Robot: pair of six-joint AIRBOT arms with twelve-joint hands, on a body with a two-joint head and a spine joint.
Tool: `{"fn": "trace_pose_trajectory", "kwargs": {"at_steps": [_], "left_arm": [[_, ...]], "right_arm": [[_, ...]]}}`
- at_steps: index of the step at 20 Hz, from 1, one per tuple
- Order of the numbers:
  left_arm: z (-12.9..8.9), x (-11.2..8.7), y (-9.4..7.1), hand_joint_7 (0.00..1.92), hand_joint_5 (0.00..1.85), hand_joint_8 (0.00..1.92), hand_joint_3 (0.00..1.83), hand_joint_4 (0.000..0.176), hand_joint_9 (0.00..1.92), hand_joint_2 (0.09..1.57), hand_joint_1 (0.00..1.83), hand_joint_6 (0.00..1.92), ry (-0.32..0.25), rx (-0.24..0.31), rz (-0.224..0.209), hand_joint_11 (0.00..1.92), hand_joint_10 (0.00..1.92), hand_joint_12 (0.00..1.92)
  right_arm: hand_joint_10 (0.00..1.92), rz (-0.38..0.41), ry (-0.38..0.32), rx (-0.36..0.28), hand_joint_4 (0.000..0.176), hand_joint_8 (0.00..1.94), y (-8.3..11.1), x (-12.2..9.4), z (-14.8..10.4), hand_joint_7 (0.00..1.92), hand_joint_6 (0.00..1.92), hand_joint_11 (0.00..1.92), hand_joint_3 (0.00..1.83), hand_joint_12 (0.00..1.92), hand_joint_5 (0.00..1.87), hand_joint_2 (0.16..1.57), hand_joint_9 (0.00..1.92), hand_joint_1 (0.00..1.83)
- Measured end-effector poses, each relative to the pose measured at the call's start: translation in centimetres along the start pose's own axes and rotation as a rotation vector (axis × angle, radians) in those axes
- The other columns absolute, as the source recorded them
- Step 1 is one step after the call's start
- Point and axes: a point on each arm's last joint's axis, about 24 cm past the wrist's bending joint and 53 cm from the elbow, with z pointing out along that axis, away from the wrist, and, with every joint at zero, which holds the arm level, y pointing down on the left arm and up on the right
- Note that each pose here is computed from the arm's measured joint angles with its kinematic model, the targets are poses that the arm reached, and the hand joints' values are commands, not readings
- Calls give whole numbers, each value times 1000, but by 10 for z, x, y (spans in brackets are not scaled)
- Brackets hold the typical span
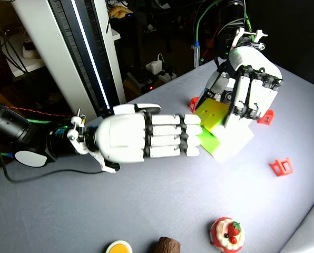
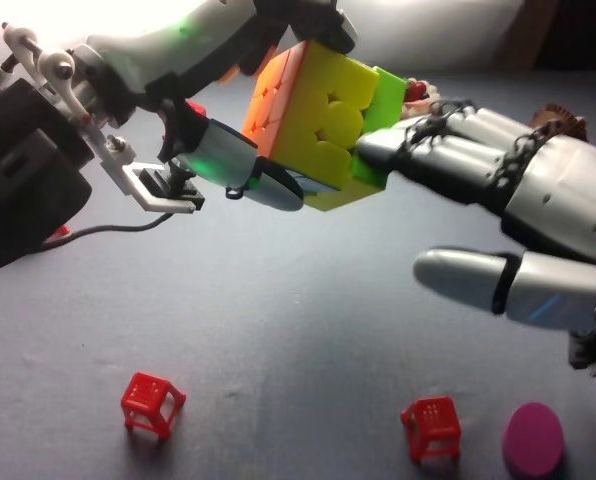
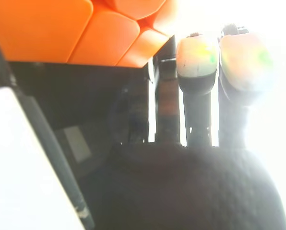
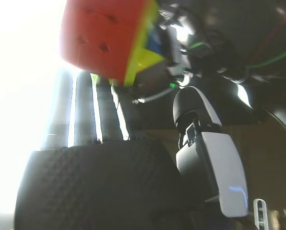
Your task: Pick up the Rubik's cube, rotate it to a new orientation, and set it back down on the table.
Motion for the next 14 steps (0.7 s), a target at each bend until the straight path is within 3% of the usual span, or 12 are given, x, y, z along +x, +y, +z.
{"fn": "trace_pose_trajectory", "kwargs": {"at_steps": [2, 3, 4, 5, 6, 7, 8, 9, 10, 11, 12, 14], "left_arm": [[0, -4, 0, 1274, 1078, 1920, 971, 0, 1378, 672, 1507, 1921, -17, 2, -11, 1464, 1921, 1921], [0, -4, 0, 1291, 1118, 1921, 952, 0, 1402, 689, 1484, 1921, -19, 1, -13, 1489, 1921, 1921], [0, -5, -1, 1013, 1102, 1921, 1368, 0, 1347, 600, 1416, 1921, -19, 3, -13, 1473, 1921, 1921], [0, -4, -1, 980, 1102, 1921, 1491, 0, 1354, 560, 1406, 1921, -20, 3, -13, 1474, 1921, 1921], [0, -4, -1, 978, 1097, 1921, 1523, 0, 1342, 547, 1407, 1921, -20, 3, -13, 1456, 1921, 1921], [0, -5, 0, 974, 1086, 1921, 1520, 0, 1370, 550, 1404, 1921, -21, 3, -13, 1475, 1921, 1921], [0, -5, 2, 1240, 1103, 1921, 1175, 0, 1443, 618, 1455, 1921, -23, -2, -15, 1542, 1921, 1921], [1, -3, 5, 1012, 1078, 1921, 1425, 0, 1390, 580, 1411, 1921, -22, -8, -20, 1505, 1921, 1921], [1, -1, 8, 1003, 982, 1921, 1490, 0, 1270, 558, 1255, 1763, -21, -19, -31, 1388, 1921, 1921], [1, 3, 13, 824, 919, 1920, 1334, 0, 1002, 663, 1182, 1757, -15, -31, -37, 1157, 1921, 1921], [0, 7, 19, 658, 848, 1828, 1070, 0, 670, 811, 1292, 1796, -10, -49, -49, 857, 1921, 1921], [0, 17, 33, 946, 914, 1917, 1441, 0, 1125, 604, 1201, 1771, 9, -82, -78, 1247, 1921, 1921]], "right_arm": [[682, -5, 34, -45, 0, 10, 14, 12, 0, 182, 357, 0, 0, 1156, 0, 1358, 0, 0], [739, -7, 41, -52, 0, 18, 15, 14, 0, 208, 421, 0, 0, 1243, 15, 1353, 0, 0], [726, -9, 45, -52, 0, 11, 16, 15, 0, 192, 432, 0, 1, 1257, 2, 1364, 0, 0], [739, -8, 41, -49, 0, 13, 15, 13, 0, 200, 487, 0, 1, 1199, 0, 1363, 0, 0], [882, -7, 38, -47, 0, 30, 14, 13, 0, 242, 545, 0, 6, 1423, 41, 1381, 0, 0], [956, -10, 41, -47, 0, 40, 14, 13, 0, 261, 626, 0, 6, 1477, 35, 1393, 0, 0], [936, -12, 46, -47, 0, 30, 15, 13, -1, 236, 532, 0, 5, 1486, 6, 1396, 0, 0], [799, -7, 47, -39, 0, 27, 17, 12, -3, 137, 351, 0, 6, 1471, 0, 1402, 0, 0], [788, -17, 49, -39, 0, 33, 21, 7, -6, 153, 385, 0, 7, 1427, 19, 1423, 0, 0], [700, -26, 29, -44, 0, 35, 27, -5, -10, 166, 375, 0, 6, 1311, 3, 1430, 0, 0], [657, -28, -14, -42, 0, 32, 29, -22, -13, 182, 453, 0, 2, 1226, 0, 1426, 0, 0], [751, -31, -107, -25, 0, 53, 30, -57, -21, 272, 584, 0, 0, 1302, 46, 1407, 22, 0]]}}
